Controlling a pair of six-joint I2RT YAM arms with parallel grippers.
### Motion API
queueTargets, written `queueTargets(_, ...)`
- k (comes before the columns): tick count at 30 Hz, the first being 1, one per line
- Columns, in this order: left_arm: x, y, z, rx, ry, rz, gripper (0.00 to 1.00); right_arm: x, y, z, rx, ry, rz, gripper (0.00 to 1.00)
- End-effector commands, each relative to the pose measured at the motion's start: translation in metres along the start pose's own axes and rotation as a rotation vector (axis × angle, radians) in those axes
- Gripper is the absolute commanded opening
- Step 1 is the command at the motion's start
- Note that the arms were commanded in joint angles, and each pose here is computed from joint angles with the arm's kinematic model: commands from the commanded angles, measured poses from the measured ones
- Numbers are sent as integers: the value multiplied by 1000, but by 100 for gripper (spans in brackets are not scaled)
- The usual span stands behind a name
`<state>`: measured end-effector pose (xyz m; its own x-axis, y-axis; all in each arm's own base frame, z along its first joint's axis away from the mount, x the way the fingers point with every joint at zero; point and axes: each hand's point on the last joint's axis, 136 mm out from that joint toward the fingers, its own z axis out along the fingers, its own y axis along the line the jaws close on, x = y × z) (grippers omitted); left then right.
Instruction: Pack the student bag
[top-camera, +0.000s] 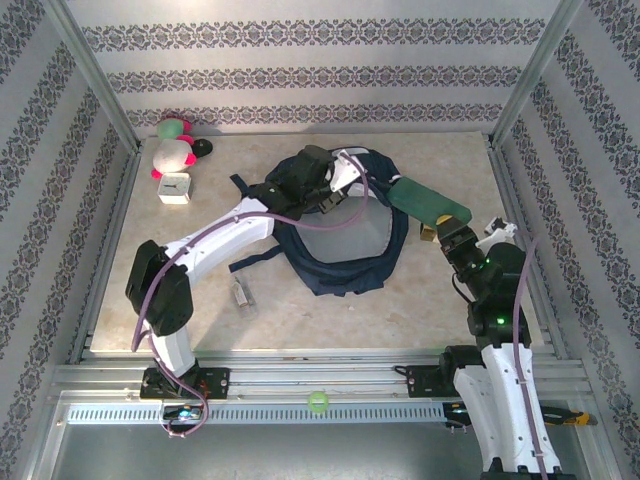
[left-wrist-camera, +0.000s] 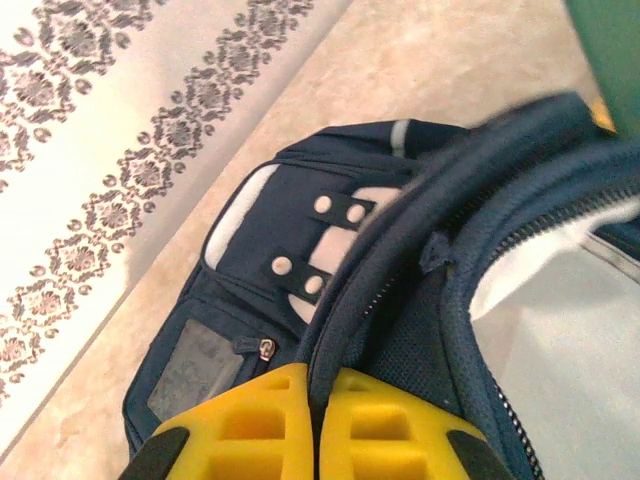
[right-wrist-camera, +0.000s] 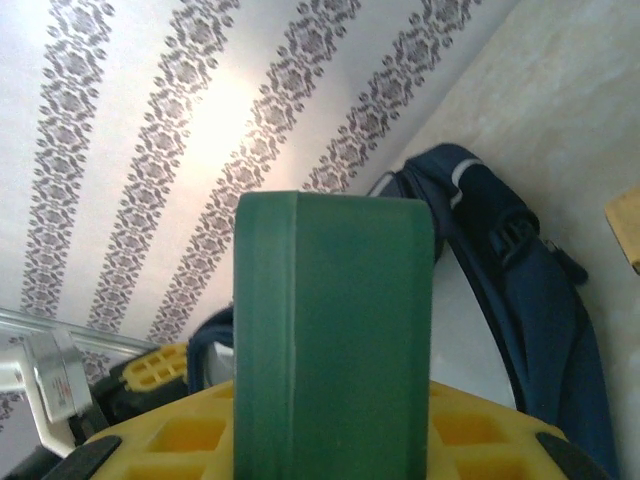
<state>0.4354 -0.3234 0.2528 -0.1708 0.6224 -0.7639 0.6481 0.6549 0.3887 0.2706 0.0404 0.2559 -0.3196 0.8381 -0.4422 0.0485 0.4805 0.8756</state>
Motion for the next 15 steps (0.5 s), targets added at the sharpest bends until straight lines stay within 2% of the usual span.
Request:
queueTargets(1, -32, 45, -10, -139, -69, -169, 0, 23, -10, 1, 40, 126, 29, 15)
queueTargets(5, -34, 45, 2, -134, -42, -193, 0, 33, -15, -1, 41, 151, 34, 16)
queueTargets(10, -42, 44, 5, -115, -64, -237, 0, 48, -24, 4, 32, 184, 73, 16)
queueTargets(15, -38, 51, 10, -160, -33, -240, 0, 53, -17, 2, 6, 185, 61, 16)
